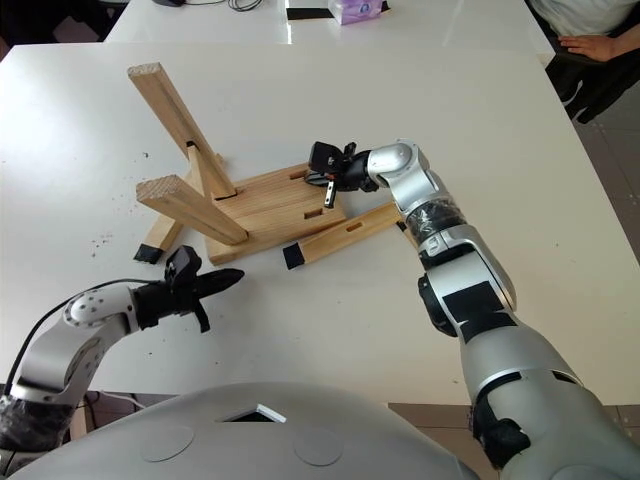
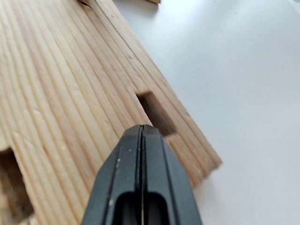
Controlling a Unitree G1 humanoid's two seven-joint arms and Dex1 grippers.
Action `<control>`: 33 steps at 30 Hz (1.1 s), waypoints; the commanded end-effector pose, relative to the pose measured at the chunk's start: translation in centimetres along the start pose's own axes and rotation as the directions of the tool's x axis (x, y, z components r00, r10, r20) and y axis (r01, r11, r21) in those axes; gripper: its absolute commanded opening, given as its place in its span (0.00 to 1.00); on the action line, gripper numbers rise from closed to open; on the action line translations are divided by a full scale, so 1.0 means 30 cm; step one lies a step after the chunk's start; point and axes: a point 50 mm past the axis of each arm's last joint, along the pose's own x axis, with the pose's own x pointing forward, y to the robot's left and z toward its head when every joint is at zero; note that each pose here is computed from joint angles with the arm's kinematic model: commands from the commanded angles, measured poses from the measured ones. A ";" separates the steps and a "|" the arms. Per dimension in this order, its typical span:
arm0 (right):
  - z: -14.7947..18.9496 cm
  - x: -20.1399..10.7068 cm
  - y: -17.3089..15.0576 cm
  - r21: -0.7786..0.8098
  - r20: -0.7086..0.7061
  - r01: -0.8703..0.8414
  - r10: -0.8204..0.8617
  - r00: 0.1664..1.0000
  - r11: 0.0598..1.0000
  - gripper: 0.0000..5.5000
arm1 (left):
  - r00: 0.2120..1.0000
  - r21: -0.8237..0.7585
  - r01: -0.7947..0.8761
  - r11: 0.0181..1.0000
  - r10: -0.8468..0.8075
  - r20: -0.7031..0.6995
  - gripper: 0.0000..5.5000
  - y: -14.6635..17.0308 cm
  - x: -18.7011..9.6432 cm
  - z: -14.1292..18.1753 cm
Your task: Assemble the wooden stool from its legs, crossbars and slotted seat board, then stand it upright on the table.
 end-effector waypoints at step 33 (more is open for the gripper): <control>-0.092 -0.067 0.185 0.011 -0.020 -0.289 0.289 0.957 0.957 0.01 | 0.980 0.112 -0.194 0.975 0.188 0.060 0.00 0.215 0.091 0.086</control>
